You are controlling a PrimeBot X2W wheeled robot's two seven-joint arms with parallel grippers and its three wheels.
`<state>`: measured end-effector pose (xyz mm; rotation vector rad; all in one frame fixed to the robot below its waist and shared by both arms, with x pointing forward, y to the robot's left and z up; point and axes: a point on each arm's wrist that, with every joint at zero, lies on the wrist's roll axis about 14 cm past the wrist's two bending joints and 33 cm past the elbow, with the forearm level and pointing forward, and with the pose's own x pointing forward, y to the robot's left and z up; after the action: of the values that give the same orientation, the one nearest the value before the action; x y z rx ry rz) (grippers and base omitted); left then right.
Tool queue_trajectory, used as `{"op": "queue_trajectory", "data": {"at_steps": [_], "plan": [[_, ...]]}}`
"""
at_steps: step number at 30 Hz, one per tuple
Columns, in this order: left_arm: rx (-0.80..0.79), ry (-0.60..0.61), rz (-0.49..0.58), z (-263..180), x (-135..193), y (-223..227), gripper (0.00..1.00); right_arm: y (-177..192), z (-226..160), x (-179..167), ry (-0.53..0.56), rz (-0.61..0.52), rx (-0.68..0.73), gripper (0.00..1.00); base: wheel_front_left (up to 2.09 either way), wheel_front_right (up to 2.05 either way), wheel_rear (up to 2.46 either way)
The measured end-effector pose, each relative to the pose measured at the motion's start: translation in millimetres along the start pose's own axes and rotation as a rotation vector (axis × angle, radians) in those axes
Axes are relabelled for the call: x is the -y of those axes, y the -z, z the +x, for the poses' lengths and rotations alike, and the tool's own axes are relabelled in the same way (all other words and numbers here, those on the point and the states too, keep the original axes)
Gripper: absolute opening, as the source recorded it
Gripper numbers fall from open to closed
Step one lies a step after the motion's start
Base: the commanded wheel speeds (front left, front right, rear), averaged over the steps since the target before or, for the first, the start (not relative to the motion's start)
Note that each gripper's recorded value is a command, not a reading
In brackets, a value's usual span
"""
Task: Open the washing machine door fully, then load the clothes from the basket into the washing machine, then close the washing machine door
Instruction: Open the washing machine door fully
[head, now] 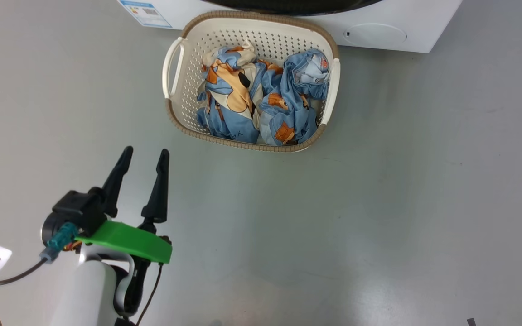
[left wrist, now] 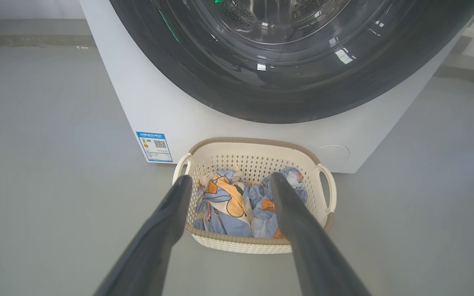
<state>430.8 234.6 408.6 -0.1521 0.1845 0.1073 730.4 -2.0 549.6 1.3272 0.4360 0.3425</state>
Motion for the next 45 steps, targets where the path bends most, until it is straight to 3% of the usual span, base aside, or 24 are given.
{"op": "queue_trajectory", "data": {"at_steps": [17, 34, 45], "plan": [[0.025, 0.001, -0.008, 1, 2, -9, 1.0, 1, -8, 6, 0.05, -0.089, -0.112, 0.0, 0.0, 0.0, 0.0], [0.016, -0.025, -0.007, -3, -5, -6, 1.0, 5, 1, 22, 0.088, -0.103, -0.121, 0.0, 0.0, 0.0, 0.0], [0.031, -0.015, -0.011, -2, -2, -11, 1.0, 7, -5, 12, 0.095, -0.131, -0.178, 0.0, 0.0, 0.0, 0.0]]}}
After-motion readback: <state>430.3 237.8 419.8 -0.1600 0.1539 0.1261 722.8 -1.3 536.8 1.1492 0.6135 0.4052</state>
